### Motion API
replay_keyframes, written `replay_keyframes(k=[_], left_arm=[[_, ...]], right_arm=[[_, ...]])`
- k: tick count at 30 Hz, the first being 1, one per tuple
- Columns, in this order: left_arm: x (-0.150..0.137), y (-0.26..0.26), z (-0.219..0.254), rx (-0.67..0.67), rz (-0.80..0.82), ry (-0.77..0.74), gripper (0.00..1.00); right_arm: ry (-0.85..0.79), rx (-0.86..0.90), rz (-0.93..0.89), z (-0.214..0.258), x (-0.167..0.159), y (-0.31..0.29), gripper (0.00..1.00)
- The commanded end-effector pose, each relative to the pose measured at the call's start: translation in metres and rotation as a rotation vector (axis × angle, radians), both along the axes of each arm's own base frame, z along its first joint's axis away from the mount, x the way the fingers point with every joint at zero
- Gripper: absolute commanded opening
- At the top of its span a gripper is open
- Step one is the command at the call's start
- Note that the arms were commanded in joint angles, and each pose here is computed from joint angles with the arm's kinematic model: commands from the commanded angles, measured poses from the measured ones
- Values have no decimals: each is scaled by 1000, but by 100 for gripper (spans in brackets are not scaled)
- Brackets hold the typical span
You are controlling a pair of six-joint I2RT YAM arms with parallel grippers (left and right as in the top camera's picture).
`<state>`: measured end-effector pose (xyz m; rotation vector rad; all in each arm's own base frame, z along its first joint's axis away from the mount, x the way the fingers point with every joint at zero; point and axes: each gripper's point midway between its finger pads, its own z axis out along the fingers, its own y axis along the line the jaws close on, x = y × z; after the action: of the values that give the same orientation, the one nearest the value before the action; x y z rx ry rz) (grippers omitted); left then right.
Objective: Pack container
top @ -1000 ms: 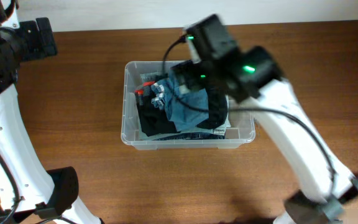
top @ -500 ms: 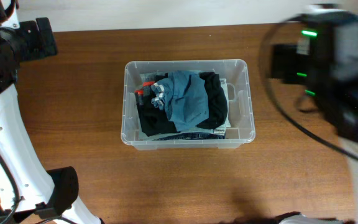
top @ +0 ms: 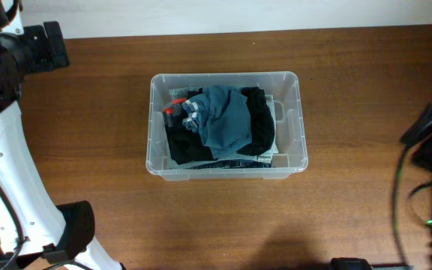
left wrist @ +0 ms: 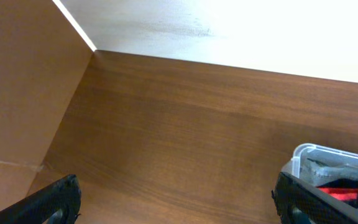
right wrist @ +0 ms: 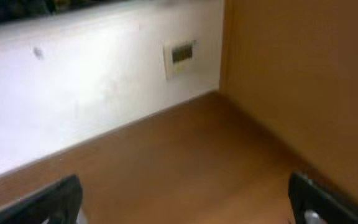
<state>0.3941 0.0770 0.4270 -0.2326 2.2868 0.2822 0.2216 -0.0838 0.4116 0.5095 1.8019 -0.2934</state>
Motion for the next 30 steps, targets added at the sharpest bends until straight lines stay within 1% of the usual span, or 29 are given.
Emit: replay_keyframes(k=[1,5,8,12,18,24,30], left_arm=[[-7,2,8,0,16,-23,99],[-7,2,8,0,16,-23,99],[-7,2,8,0,16,-23,99],[-7,2,8,0,16,-23,99],[-7,2,8,0,16,-23,99],[-7,2,8,0,16,-23,99],[-7,2,8,0,16,-23,99]], right_arm=[[61,55,101,-93,5,17,98],[41,72,137,-156,3,24,99],[74,78,136,-204,-5,25,99],[68,80,144,-240,-11,27,99],[5,71,150,-263,-16,28,98],[55,94,189,-295,-8,34,98],[63,94,186,-296,-9,34,98]])
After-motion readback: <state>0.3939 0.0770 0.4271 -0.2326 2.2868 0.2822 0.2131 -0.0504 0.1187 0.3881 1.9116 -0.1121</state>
